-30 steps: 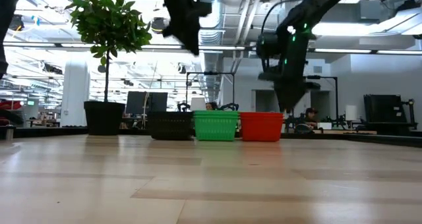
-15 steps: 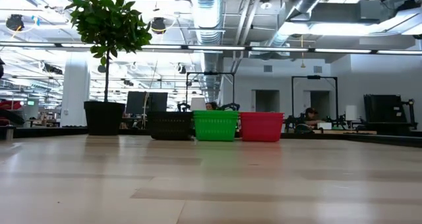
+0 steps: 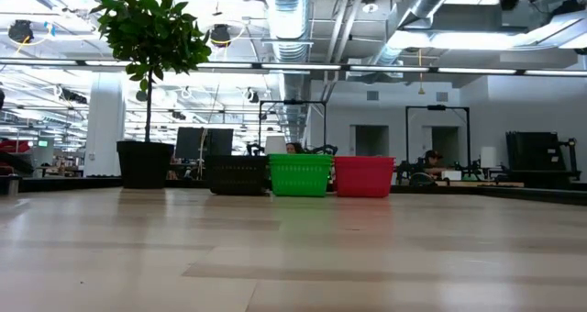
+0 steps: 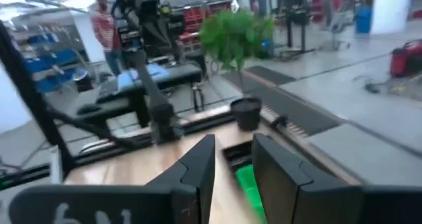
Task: Stack baskets by color
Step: Return to Home Position
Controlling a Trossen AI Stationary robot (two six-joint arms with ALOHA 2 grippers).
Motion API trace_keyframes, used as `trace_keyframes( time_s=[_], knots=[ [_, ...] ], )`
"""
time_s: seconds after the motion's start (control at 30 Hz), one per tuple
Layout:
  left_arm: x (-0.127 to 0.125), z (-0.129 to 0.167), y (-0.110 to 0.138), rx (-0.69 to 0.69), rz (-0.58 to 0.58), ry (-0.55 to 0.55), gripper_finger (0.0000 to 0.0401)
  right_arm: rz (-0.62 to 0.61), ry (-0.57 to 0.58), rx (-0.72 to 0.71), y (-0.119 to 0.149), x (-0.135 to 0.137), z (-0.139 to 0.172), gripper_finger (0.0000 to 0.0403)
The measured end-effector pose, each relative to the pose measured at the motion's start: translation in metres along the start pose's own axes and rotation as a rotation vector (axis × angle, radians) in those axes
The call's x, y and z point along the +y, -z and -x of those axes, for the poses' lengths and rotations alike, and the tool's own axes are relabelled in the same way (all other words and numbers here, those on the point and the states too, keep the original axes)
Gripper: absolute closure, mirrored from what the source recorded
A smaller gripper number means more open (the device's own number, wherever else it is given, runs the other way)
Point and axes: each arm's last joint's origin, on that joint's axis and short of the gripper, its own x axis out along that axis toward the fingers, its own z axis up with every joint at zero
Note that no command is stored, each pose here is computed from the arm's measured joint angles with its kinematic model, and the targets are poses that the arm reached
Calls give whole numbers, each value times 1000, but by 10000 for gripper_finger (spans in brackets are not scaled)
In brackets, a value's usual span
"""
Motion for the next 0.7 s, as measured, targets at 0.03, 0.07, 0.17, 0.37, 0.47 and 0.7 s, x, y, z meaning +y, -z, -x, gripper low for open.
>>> trace_keyframes(
  time_s=[0.03, 0.07, 0.17, 0.37, 0.47, 0.7],
  knots=[
    [-2, -7, 10, -1, -20, 55, 401, -24, -9, -13, 11, -1, 1, 280],
    [-4, -13, 19, -25, -28, 117, 401, -38, -15, -14, 24, -3, 2, 280],
    [-9, -33, 43, -155, -10, 251, 401, -56, -34, -89, 46, -6, 10, 280],
    [-8, -40, 98, -304, 96, 263, 401, -66, -26, -212, 67, -9, 33, 280],
    [-6, -41, 126, -318, 177, 247, 401, -56, -26, -161, 74, -10, 32, 279],
    [-4, -58, 189, -342, 349, 248, 401, -72, -36, -53, 106, -15, 12, 279]
  ],
)
